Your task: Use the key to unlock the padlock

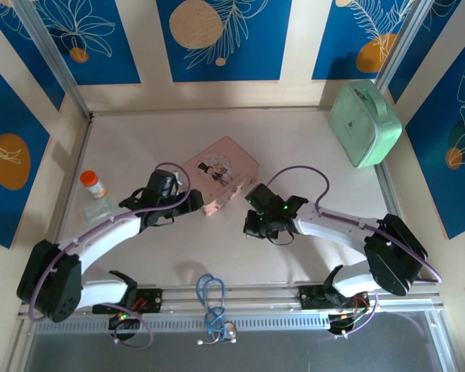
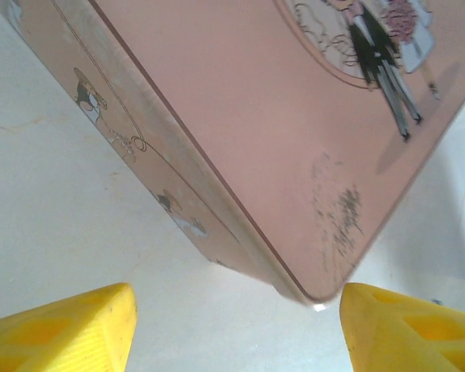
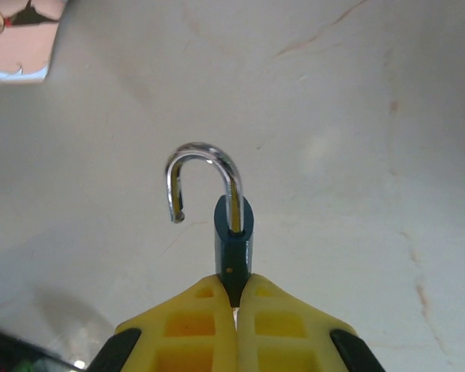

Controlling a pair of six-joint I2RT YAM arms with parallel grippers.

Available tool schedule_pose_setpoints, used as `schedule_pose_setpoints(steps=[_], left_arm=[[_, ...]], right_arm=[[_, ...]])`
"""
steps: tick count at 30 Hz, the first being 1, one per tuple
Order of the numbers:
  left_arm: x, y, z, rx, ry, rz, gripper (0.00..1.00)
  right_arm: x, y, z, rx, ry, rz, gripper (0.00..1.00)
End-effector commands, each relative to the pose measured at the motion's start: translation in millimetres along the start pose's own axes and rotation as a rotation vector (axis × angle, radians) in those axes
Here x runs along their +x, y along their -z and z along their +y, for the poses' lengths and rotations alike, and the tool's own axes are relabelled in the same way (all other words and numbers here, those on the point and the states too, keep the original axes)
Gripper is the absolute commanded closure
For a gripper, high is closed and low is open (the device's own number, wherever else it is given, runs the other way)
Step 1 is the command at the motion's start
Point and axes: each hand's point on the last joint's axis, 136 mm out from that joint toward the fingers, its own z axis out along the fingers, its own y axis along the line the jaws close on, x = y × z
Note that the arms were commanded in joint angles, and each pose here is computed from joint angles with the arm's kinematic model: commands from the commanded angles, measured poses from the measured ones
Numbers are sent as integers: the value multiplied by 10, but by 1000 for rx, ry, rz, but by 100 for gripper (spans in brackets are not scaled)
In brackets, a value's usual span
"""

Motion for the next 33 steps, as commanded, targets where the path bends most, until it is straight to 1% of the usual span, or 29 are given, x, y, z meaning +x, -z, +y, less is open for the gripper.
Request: schedule_pose_setpoints(steps=[1,5,7,8,10,13,16,20,22,26,29,33], left_arm=[[-49,247,-48,-9,-62,-19,28],[-85,506,-96,3,-92,-62,25],[-74,600,-158,36,-93,-71,25],[-56,618,-183,54,-83,-66,26],[42,600,-234,93,-46,-38,30],[280,454,-382,157,-29,24,34],[501,292,-545,181,-55,76,37],[627,118,-729,241,-22,99,39],[658,44,-828,257,-32,110,39],[645,-151,-812,217,-23,113,43],[581,-281,-750,172,-12,92,44],[551,-431,-635,109,-8,93,45]], right_arm=[[45,-37,228,-177,49,81,100],[-28,44,223,-213,43,79,100],[-67,152,201,-210,52,60,100],[-93,206,181,-207,50,47,100],[-142,326,127,-222,44,25,100],[-195,430,84,-298,24,17,100],[-245,450,12,-355,-14,19,100],[-256,407,-29,-422,-31,29,100],[-249,362,-66,-436,-38,34,100],[-246,237,-171,-397,-47,49,100],[-277,149,-158,-398,-45,64,100],[-350,28,-80,-388,-32,87,100]])
